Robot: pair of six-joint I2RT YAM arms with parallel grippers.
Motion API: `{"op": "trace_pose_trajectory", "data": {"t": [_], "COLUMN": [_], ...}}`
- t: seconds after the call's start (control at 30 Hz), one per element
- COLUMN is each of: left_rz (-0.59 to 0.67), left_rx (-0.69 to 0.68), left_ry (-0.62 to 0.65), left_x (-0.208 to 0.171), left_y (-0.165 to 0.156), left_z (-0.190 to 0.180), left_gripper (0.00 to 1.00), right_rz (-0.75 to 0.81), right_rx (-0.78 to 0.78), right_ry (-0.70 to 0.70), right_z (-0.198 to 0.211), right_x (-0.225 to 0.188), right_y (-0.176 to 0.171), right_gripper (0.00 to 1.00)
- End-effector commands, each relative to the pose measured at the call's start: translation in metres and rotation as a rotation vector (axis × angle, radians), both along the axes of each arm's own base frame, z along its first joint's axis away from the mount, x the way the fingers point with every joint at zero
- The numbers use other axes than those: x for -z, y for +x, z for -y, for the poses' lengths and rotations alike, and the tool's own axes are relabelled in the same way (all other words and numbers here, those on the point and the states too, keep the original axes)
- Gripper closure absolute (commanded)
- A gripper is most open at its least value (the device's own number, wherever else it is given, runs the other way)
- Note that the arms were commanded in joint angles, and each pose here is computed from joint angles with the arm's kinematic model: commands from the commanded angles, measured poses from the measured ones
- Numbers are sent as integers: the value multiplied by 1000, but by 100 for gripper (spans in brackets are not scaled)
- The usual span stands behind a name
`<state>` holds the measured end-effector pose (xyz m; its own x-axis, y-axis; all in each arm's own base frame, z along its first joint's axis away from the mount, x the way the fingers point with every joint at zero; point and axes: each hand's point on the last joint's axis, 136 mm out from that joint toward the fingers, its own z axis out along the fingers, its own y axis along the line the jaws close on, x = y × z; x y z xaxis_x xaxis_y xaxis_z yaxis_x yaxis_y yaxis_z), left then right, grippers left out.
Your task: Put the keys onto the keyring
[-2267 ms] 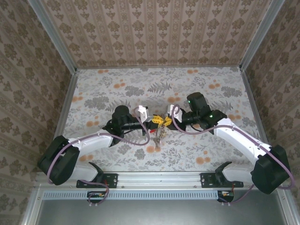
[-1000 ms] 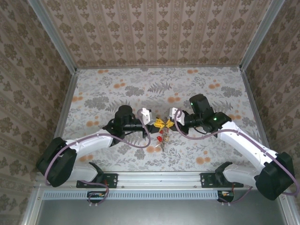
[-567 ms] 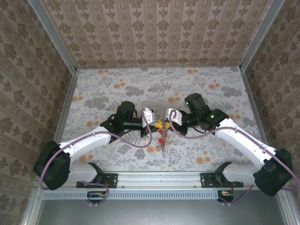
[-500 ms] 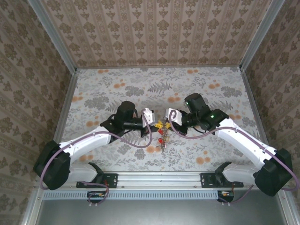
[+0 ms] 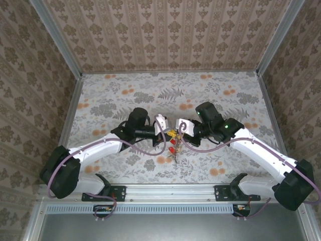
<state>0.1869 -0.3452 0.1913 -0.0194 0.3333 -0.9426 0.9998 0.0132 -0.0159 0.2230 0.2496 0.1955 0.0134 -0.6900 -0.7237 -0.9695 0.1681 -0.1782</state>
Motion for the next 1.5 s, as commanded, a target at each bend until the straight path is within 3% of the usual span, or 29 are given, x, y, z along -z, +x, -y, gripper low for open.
{"op": "trace_pose_trajectory", "data": {"t": [0.0, 0.23, 0.7, 0.97, 1.17, 1.33, 1.47], "left_rz": [15, 27, 25, 44, 42, 42, 43], "left_rx": [8, 76, -3, -6, -5, -7, -3], "left_ry": [-61, -124, -315, -323, -318, -318, -320], "left_x": [-15, -22, -39, -37, -35, -35, -35], "left_y": [-1, -15, -8, -8, -7, -7, -8], "left_z": [9, 8, 1, -1, 0, 1, 1], "left_gripper": [100, 100, 100, 100, 100, 100, 100], "right_rz": [154, 155, 69, -21, -111, -135, -124], "right_rx": [-73, -42, 60, 93, 19, -7, -5], "right_ry": [154, 170, 223, 275, 313, 322, 310], "right_z": [-22, -14, 5, 18, 8, 4, 3], "right_x": [-53, -52, -32, -24, -20, -21, -19], "right_y": [2, 4, 5, 7, -3, -2, 1], "right_gripper": [100, 100, 77, 69, 64, 70, 90]}}
